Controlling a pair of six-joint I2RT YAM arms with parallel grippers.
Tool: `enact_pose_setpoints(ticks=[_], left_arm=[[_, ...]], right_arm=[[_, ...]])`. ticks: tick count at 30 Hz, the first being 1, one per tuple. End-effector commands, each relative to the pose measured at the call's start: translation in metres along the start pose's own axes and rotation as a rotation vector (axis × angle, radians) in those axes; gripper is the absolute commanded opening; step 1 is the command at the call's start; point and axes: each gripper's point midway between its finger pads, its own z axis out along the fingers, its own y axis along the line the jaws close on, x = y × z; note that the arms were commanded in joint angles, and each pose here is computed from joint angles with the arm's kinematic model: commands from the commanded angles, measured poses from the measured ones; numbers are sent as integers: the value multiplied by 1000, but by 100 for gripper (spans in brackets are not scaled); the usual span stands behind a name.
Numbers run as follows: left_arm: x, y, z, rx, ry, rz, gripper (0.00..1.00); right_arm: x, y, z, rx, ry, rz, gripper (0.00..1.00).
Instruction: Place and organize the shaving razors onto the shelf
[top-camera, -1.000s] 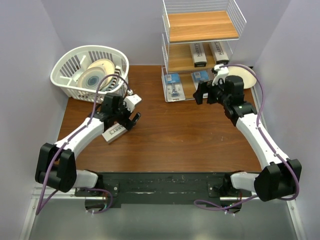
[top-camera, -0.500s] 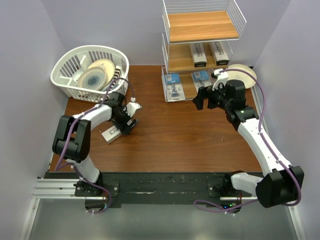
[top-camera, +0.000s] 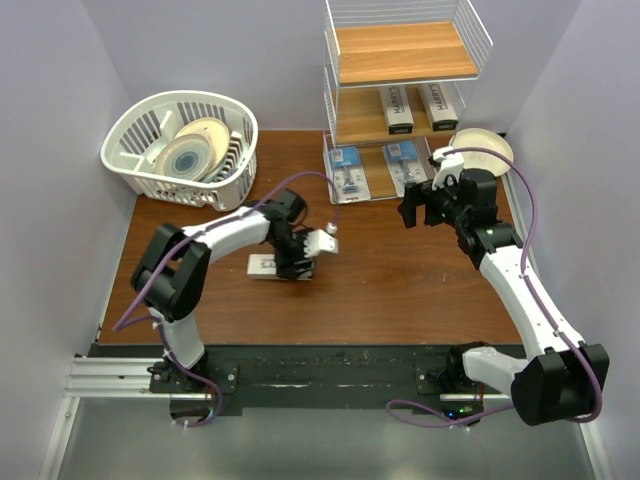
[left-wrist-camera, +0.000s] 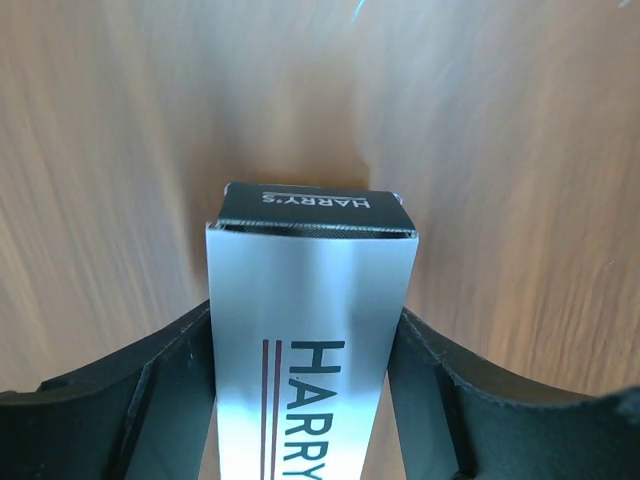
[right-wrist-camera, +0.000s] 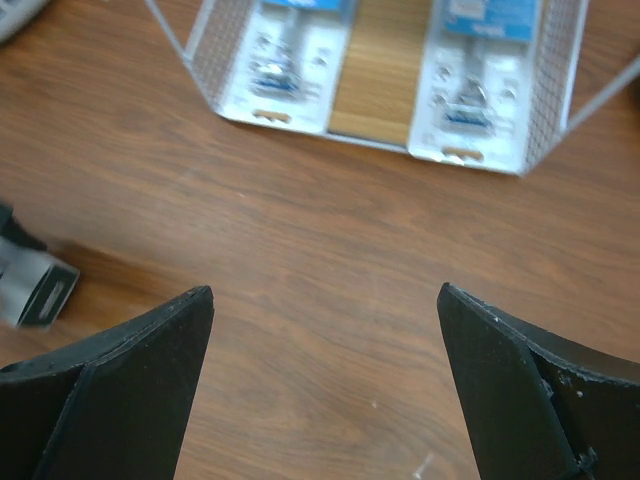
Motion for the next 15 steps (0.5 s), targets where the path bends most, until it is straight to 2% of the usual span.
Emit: enact_pose_setpoints(ticks=[1,4,6,7,8,9,10,13,15], left_arm=[[-72,-8,2,36,-51,475,66],[-95,-16,12,30,-22,684,67],[-105,-25,21,37,-12,759,68],[-108,-29,24,43,-11,776,73],[-110,-32,26,45,-18,784,76],[-111,-35,28,45,-21,784,84],[-113,-35,27,25,-30,747,100],[-124,-22,4,-103,-71,687,100],[-139,-14,-37,-193,-155,640,100]], right_arm=[[17,-29,-7,136,40,-42,99],[30,-45,-9,231,72,-31,99],[40,-46,-7,226,96,-40,99],[42,-44,-7,215,100,-42,99],[45,-44,-6,213,107,-47,99],[47,-37,-5,171,107,-47,99],[47,-30,-4,131,104,-46,99],[50,-13,-2,27,113,-50,99],[52,2,-4,-68,134,-97,99]])
